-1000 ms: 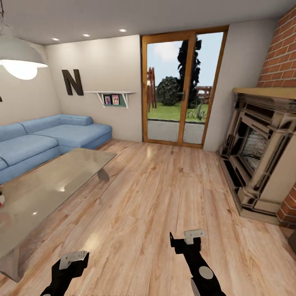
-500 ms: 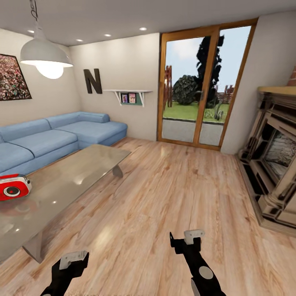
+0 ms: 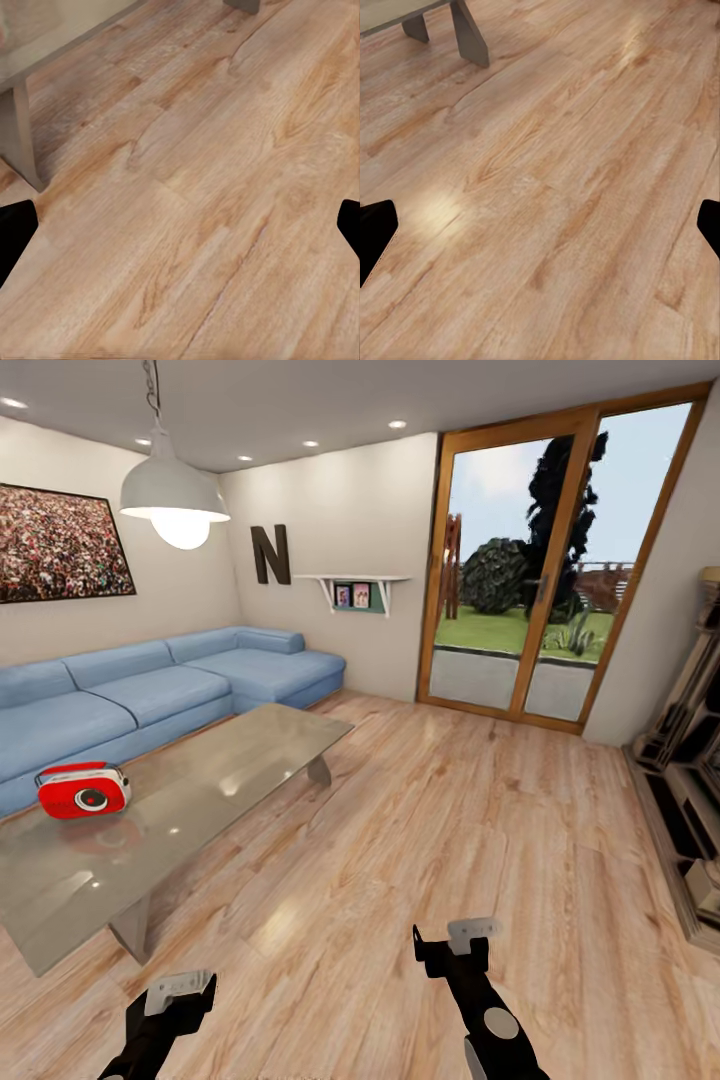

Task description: Turn on the radio receiver that's on the table in the living room.

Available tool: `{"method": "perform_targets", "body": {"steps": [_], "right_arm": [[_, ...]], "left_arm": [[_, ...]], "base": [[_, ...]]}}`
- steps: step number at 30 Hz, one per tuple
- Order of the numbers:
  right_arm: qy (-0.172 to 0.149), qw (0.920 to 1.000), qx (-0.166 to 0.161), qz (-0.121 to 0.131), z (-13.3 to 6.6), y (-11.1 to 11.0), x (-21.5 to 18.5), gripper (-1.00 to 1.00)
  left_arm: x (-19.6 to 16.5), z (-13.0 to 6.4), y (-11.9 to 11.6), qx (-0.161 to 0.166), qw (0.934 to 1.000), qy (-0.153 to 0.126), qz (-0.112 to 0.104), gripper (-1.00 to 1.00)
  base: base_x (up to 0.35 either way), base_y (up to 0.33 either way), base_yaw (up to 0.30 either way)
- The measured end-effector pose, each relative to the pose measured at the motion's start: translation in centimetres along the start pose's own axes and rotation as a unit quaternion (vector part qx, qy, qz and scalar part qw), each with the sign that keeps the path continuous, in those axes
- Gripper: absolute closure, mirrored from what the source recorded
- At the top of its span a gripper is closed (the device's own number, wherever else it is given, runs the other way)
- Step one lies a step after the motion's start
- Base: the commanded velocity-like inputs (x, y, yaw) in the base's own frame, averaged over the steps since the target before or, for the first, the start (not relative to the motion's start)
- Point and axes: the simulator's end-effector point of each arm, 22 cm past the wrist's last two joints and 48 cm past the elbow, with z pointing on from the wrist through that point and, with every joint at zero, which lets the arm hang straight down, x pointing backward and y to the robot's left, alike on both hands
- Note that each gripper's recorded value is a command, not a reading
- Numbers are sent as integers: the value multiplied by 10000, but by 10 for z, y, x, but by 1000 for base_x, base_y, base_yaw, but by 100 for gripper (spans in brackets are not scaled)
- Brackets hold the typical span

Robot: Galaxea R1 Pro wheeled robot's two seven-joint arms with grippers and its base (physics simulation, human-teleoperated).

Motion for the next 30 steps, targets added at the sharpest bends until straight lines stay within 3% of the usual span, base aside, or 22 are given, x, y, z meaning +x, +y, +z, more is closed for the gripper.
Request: {"method": "perform_targets", "body": {"steps": [30], "right_arm": [[86, 10000, -1, 0, 2, 0, 8, -100]], "left_arm": [[8, 2, 0, -3, 10000, 88, 14, -100]], "base": [[0, 0, 254]]}}
